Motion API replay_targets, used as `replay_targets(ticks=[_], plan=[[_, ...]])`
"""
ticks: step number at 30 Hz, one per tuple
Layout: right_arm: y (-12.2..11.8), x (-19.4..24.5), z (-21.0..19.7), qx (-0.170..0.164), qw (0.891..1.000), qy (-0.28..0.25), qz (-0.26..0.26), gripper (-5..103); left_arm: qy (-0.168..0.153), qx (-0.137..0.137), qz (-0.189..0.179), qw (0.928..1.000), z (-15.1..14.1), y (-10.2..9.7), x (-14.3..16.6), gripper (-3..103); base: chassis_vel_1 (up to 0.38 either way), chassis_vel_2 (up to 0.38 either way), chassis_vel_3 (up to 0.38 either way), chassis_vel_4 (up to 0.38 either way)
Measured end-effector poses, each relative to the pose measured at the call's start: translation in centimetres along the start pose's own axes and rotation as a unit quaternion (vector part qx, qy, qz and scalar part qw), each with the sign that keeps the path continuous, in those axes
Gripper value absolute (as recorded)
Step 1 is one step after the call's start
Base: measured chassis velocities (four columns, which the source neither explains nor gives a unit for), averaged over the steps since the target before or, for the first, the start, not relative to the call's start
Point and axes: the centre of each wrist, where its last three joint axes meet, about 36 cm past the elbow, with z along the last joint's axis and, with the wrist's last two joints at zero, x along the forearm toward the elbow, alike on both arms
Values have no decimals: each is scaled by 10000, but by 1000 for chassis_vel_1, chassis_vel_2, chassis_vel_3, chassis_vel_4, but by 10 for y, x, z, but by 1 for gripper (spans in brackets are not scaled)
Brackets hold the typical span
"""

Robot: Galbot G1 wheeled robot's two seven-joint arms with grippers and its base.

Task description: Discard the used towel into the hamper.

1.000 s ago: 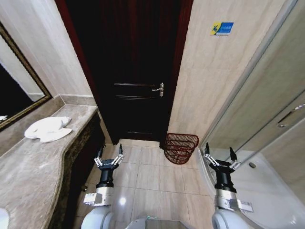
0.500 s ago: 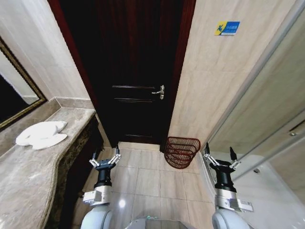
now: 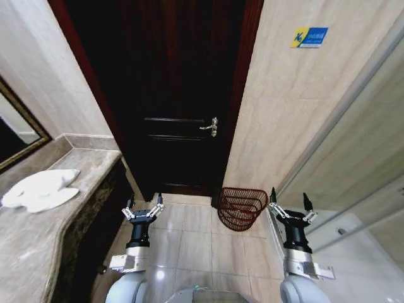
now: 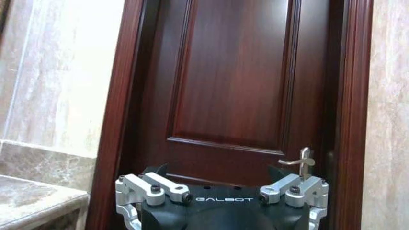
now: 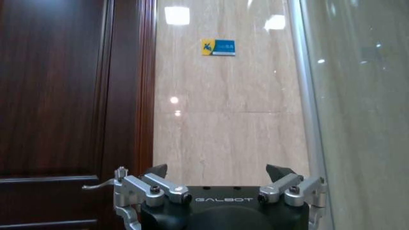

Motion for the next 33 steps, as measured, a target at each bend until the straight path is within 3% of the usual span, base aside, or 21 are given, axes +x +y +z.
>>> replay_targets(ticks=[13,20,21,33], plan=[[-1,0,8,-45,9997,-199,-135,100,-37,17,-103,9999,0,3,-2,100,-83,89,92,-88],[-3,4,7,-164,9995,-78,-264,100,48,6,-227,9997,-1,4,-2,102,0,0,0,0],[-3,4,6,-171,9995,-49,-270,100,61,6,-248,9997,-1,4,-2,97,0,0,0,0],[-6,-5,9,-158,9997,-28,-210,100,75,59,-381,9992,-7,3,-2,100,29,49,39,29]])
